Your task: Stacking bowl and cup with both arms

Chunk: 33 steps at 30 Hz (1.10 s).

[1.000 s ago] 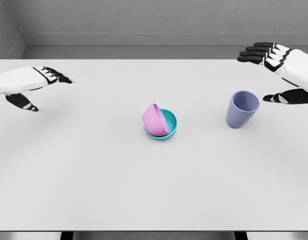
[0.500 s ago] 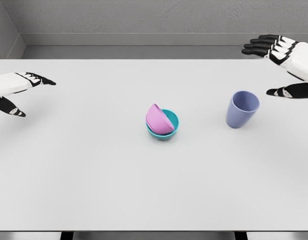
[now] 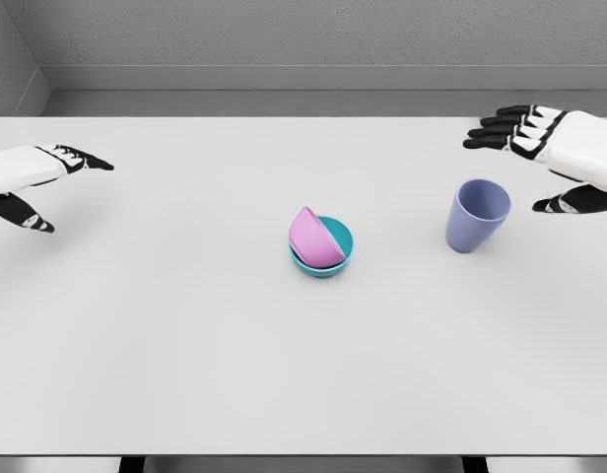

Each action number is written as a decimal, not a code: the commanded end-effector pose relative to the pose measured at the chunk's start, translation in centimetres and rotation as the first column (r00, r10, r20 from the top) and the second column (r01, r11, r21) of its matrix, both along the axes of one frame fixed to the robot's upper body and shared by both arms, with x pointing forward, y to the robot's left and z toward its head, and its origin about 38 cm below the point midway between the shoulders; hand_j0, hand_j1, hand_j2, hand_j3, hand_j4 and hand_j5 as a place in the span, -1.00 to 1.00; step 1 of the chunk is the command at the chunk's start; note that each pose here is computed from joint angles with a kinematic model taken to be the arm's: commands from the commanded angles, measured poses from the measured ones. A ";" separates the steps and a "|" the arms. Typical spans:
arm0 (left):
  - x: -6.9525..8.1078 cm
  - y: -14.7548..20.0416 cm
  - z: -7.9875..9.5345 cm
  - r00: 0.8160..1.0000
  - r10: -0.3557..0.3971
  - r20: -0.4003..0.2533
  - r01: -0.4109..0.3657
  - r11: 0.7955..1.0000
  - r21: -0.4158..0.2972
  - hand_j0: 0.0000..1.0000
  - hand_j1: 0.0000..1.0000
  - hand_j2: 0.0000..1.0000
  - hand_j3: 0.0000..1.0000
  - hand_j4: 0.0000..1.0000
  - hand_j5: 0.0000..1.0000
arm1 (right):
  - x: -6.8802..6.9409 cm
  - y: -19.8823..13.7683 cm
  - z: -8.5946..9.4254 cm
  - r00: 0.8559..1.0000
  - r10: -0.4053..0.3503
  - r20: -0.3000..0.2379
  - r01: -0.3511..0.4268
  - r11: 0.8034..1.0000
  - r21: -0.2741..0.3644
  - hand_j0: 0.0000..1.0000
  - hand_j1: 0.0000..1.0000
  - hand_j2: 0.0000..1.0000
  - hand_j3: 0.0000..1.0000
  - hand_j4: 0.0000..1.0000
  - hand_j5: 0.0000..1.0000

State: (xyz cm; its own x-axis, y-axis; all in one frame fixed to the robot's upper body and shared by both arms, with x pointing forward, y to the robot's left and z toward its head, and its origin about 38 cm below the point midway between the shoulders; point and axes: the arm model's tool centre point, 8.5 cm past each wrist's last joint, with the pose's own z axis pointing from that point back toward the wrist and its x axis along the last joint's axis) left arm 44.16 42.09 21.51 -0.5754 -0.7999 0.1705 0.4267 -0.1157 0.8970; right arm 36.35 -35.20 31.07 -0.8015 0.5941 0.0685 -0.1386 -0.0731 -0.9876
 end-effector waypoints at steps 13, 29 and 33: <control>0.0 -0.2 0.0 1.000 -0.001 -0.001 0.001 1.000 -0.006 1.00 1.00 1.00 1.00 1.00 1.00 | 2.7 1.0 -2.2 0.989 -0.101 -0.112 0.070 0.966 -0.250 1.00 1.00 1.00 1.00 1.00 1.00; 0.1 -0.2 0.0 1.000 -0.001 0.000 0.001 1.000 -0.006 1.00 1.00 1.00 1.00 1.00 1.00 | 5.3 0.7 -5.7 0.964 -0.141 -0.226 0.072 0.955 -0.288 1.00 1.00 1.00 1.00 1.00 1.00; 0.1 -0.2 0.0 1.000 -0.001 0.000 0.001 1.000 -0.006 1.00 1.00 1.00 1.00 1.00 1.00 | 6.5 1.5 -5.2 0.967 -0.138 -0.215 0.079 0.961 -0.264 1.00 1.00 1.00 1.00 1.00 1.00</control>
